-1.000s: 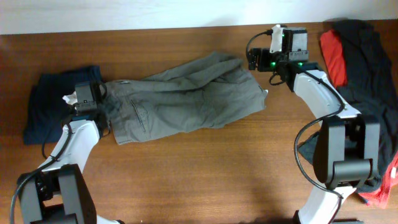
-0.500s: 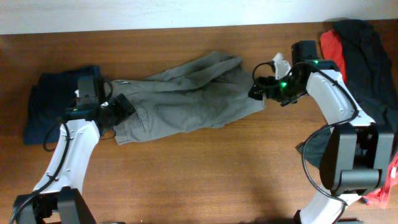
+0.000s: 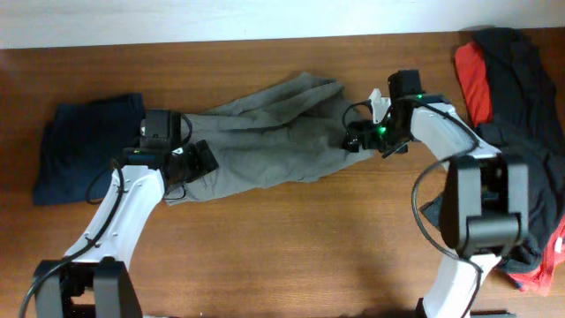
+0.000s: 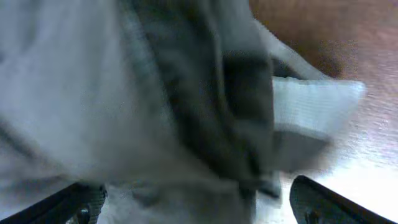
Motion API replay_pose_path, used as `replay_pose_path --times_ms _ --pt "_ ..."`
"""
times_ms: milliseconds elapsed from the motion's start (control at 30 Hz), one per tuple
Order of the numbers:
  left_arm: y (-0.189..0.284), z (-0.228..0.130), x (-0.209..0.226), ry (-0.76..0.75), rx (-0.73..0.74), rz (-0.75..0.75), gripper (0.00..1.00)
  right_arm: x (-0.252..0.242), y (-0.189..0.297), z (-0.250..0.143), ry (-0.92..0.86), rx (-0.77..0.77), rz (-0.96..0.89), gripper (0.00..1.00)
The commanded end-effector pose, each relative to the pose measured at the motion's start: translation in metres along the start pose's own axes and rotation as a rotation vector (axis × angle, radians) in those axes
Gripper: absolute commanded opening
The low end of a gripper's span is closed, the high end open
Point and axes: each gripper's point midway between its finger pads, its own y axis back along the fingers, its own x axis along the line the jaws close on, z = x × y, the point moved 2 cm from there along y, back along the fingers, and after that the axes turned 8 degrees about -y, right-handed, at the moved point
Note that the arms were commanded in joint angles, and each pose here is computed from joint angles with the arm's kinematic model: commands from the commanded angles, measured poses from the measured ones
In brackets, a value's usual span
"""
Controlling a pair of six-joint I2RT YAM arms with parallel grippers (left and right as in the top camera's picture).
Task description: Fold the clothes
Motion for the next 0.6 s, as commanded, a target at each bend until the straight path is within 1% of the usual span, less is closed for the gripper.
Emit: replay_pose_path --times_ms 0,133,167,200,233,267,300,333,367,433,567 --pt "-0.004 -0.002 -0.003 -0.026 0.015 -0.005 0.99 0.002 -0.021 0.003 -0.006 -0.001 0.051 0.99" --pt "-0.008 -0.003 -0.003 -0.028 0.024 -0.001 0.99 0.020 -0.025 0.024 0.039 -0.081 0.174 0.99" --pt "-0.011 -0.004 -0.003 -0.028 0.030 0.001 0.99 0.021 -0.024 0.027 0.044 -0.092 0.177 0.91" --pt "-0.013 -0.004 -0.002 -0.028 0.034 0.003 0.99 0.021 -0.024 0.027 0.045 -0.095 0.177 0.80" --pt "-0.016 -0.005 -0.002 -0.027 0.043 0.007 0.99 0.019 -0.024 0.026 0.038 -0.088 0.170 0.58" --pt "-0.022 -0.008 -0.001 -0.027 0.061 0.013 0.99 0.012 -0.024 0.021 0.018 -0.066 0.147 0.33" --pt "-0.023 -0.009 -0.001 -0.027 0.065 0.014 0.99 0.005 -0.024 0.016 -0.001 -0.044 0.124 0.20" --pt "-0.027 -0.011 0.001 -0.027 0.080 0.020 0.99 -0.003 -0.023 0.008 -0.029 -0.009 0.099 0.10" --pt "-0.029 -0.013 0.001 -0.027 0.091 0.025 0.99 -0.015 -0.021 -0.006 -0.073 0.053 0.062 0.04" --pt "-0.031 -0.014 0.002 -0.027 0.095 0.026 0.99 -0.032 -0.016 -0.028 -0.139 0.146 0.004 0.04" --pt "-0.031 -0.011 0.000 -0.031 0.082 0.021 0.99 -0.069 0.004 -0.073 -0.314 0.321 -0.204 0.04"
